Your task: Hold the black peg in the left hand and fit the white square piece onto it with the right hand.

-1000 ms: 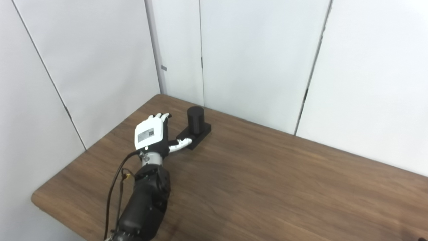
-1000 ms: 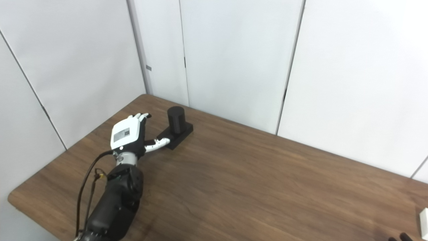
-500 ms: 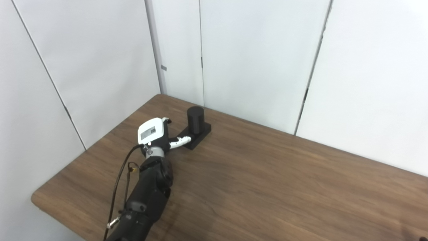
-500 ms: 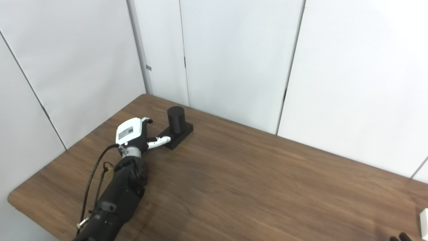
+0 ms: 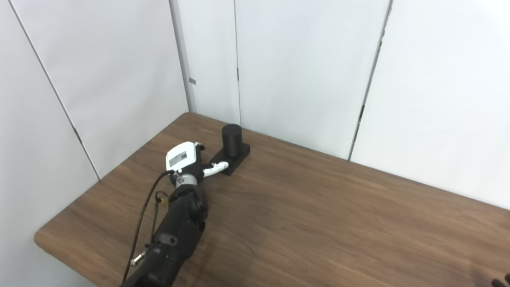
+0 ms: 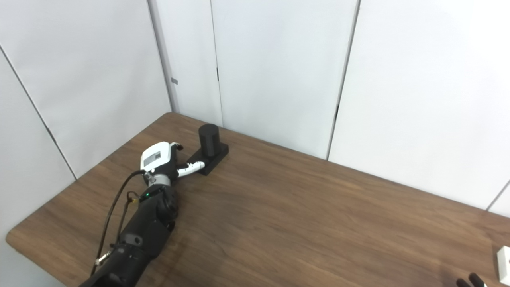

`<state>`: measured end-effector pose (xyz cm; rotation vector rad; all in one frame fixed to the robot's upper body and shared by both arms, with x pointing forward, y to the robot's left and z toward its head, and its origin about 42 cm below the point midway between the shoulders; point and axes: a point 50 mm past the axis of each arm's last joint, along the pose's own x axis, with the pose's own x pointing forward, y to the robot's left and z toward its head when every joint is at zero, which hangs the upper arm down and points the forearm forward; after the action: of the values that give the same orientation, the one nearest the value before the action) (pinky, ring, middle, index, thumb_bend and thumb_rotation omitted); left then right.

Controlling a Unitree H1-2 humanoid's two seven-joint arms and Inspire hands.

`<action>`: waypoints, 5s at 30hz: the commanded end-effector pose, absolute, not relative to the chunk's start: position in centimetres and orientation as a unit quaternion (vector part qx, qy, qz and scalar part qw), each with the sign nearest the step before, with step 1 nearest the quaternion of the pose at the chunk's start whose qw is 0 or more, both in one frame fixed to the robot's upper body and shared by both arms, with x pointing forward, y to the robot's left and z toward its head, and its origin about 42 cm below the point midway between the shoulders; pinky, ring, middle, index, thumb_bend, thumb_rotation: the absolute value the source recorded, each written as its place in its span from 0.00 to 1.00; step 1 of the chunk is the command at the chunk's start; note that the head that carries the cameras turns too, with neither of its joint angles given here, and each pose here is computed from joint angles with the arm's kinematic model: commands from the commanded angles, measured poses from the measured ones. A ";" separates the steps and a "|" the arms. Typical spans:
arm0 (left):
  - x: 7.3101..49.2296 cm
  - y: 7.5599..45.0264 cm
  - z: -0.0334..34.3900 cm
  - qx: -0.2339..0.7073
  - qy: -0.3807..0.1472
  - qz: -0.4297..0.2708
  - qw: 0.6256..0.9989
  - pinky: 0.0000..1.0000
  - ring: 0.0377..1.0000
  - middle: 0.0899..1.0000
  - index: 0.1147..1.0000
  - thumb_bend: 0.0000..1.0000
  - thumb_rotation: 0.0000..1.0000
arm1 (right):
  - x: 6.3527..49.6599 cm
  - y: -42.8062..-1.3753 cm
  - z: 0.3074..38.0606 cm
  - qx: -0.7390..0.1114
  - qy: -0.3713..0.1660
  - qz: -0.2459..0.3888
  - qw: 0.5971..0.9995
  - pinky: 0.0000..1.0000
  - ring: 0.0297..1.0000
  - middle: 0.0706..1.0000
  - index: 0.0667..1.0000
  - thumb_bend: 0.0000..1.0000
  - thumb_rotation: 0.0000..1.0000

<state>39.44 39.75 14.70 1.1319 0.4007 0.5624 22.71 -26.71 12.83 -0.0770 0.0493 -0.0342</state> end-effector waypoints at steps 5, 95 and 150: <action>41.0 40.0 16.9 0.531 0.156 0.277 0.785 0.87 0.89 0.85 0.77 0.90 0.62 | 20.8 -27.0 12.1 -0.065 0.040 -0.002 0.997 0.68 0.88 0.89 0.92 0.78 1.00; 42.6 35.1 16.3 0.562 0.200 0.272 0.755 0.75 0.81 0.84 0.83 0.85 0.61 | 21.1 -26.7 12.5 -0.033 0.036 0.030 0.998 0.88 0.97 0.96 1.00 0.68 1.00; 39.9 35.8 14.7 0.501 0.148 0.266 0.810 0.41 0.55 0.53 0.42 0.52 0.05 | 20.9 -26.4 12.9 -0.023 0.045 0.037 0.998 0.94 0.99 0.96 1.00 0.64 1.00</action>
<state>39.87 36.14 14.35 1.1056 0.3229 0.5948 22.66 -25.89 13.27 -0.0226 0.0667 0.0495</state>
